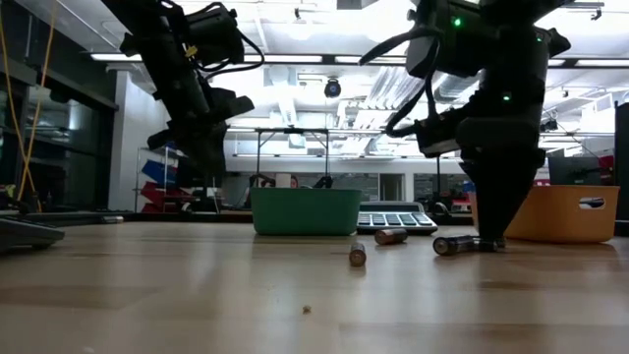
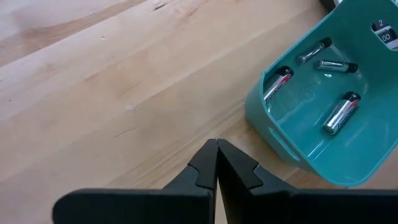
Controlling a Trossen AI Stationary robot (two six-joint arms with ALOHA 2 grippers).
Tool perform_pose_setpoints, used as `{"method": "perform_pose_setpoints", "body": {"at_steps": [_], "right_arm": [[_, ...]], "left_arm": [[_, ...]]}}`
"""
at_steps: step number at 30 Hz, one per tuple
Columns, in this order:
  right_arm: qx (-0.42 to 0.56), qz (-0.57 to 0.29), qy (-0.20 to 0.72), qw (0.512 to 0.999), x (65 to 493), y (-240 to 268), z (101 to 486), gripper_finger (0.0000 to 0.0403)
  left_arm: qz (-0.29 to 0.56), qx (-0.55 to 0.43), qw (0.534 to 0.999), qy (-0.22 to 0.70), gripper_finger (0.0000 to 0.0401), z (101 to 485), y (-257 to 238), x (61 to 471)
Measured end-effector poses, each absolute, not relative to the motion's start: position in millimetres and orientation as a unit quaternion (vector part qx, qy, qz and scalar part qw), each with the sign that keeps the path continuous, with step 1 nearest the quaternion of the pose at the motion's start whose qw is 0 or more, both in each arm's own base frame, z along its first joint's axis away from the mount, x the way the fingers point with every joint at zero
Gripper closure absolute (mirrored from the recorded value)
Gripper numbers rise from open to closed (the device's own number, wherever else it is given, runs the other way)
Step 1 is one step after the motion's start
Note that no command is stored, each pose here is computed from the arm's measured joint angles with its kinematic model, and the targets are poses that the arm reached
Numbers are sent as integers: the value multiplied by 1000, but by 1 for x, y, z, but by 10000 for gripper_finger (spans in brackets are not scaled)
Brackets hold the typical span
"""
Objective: Sort batteries
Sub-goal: Put the silver battery into the blue bin
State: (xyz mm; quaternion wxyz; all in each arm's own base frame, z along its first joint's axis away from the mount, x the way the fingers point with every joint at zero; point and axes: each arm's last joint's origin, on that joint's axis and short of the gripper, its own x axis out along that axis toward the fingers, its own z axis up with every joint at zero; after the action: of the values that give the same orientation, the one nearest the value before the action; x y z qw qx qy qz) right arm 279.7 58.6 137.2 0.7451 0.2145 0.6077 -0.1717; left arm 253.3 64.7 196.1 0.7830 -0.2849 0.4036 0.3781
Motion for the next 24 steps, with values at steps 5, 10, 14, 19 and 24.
{"method": "perform_pose_setpoints", "body": {"at_steps": [5, 10, 14, 19, 24], "right_arm": [[176, -162, 637, 733, 282, 53, 123, 344], [161, -151, 619, 753, 288, 44, 143, 386], [125, -163, 527, 824, 312, 20, 192, 396], [134, -144, 442, 875, 343, -21, 212, 394], [181, -131, 350, 910, 359, -53, 221, 376]], "left_arm": [[378, -285, 784, 402, 401, 196, 65, 254], [377, -285, 785, 399, 401, 197, 65, 254], [374, -277, 787, 405, 401, 197, 65, 253], [378, -274, 786, 404, 401, 197, 67, 253], [376, -272, 786, 407, 401, 197, 67, 252]]}}
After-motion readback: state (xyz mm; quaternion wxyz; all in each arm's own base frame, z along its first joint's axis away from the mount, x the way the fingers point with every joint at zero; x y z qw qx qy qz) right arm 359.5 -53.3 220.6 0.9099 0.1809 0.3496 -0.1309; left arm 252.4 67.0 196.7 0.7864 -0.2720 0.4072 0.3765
